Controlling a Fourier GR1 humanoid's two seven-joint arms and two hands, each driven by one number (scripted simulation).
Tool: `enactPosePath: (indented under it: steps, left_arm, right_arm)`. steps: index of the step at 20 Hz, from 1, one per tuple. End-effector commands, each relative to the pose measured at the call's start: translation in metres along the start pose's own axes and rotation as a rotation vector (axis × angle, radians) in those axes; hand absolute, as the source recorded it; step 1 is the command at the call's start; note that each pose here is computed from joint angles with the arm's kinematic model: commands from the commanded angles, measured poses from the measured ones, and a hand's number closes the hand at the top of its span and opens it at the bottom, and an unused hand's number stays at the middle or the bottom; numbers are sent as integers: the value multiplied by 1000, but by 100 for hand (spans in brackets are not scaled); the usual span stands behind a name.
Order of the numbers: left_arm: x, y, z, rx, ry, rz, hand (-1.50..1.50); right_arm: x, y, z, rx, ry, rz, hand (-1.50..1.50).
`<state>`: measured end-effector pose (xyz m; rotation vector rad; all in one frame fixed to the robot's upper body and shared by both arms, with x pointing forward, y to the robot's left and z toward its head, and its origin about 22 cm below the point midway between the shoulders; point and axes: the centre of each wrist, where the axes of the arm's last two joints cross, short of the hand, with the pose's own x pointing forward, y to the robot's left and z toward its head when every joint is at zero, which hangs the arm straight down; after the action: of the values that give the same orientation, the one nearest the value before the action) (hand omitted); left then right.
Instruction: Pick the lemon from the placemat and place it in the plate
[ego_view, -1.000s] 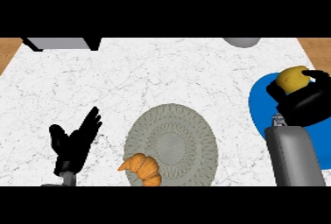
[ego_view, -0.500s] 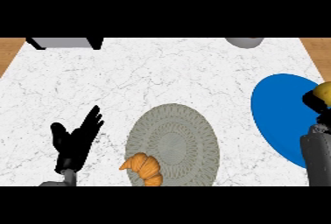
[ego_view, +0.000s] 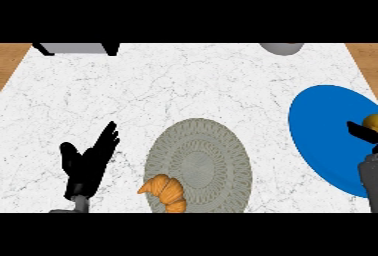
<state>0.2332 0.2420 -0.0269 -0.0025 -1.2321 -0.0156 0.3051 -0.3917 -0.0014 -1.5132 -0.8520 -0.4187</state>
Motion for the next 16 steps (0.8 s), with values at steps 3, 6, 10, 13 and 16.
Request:
enactPosePath:
  steps: [3,6,10,13,16]
  left_arm:
    - [-12,-12,3,-1,56,19,0]
    - [-2,-14,0,-1,43,1,0]
    - [-5,5,-1,11,41,11,0]
    - [3,-14,-14,5,39,-6,0]
    - [-16,-5,2,38,53,5,0]
  right_arm:
    - [-11,-1,-8,20,-79,-187,-150]
    - [9,-4,-4,-71,-113,-336,-150]
    - [-23,-17,-4,-111,-70,-444,-150]
    - [-31,-35,-18,-91,-44,-505,-150]
    - [-54,-56,19,-7,-70,-560,-150]
